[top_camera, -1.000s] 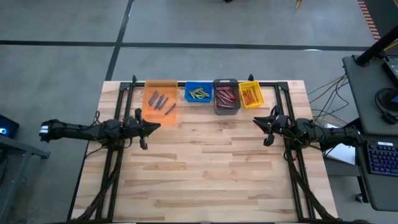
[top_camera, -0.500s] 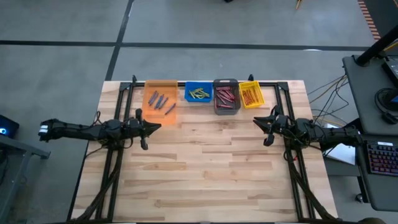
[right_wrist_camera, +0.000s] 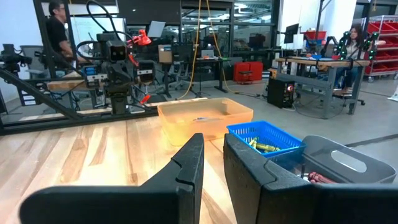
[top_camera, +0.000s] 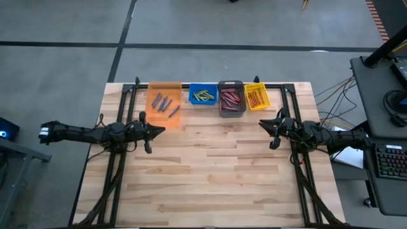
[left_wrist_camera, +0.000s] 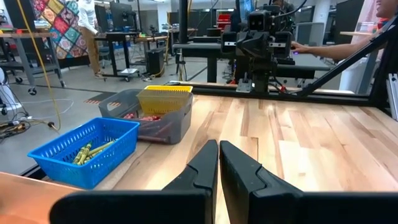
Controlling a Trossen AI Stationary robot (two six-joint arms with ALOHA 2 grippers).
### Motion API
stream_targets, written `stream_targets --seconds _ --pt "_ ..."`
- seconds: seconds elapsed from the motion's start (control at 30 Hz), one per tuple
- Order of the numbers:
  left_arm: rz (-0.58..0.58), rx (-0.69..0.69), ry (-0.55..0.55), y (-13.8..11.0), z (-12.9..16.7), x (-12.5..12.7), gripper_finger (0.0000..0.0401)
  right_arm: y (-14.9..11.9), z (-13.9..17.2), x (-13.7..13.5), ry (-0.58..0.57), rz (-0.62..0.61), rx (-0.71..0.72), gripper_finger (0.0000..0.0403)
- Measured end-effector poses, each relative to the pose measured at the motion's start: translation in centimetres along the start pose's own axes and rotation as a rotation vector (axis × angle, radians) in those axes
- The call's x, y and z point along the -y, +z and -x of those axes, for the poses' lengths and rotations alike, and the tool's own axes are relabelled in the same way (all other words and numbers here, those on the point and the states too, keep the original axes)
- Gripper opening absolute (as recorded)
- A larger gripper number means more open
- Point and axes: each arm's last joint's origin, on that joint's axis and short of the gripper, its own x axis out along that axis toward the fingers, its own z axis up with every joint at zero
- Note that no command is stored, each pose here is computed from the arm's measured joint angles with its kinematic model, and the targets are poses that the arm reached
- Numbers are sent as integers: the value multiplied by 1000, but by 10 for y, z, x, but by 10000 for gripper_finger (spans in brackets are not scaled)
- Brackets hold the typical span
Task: Sort crayons
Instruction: Return to Home Position
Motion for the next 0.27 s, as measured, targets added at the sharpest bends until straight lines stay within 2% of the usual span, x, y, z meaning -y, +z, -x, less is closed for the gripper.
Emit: stream_targets --seconds 0.27 --pt "-4 -13 0 -1 -1 0 0 0 0 0 0 0 0 52"
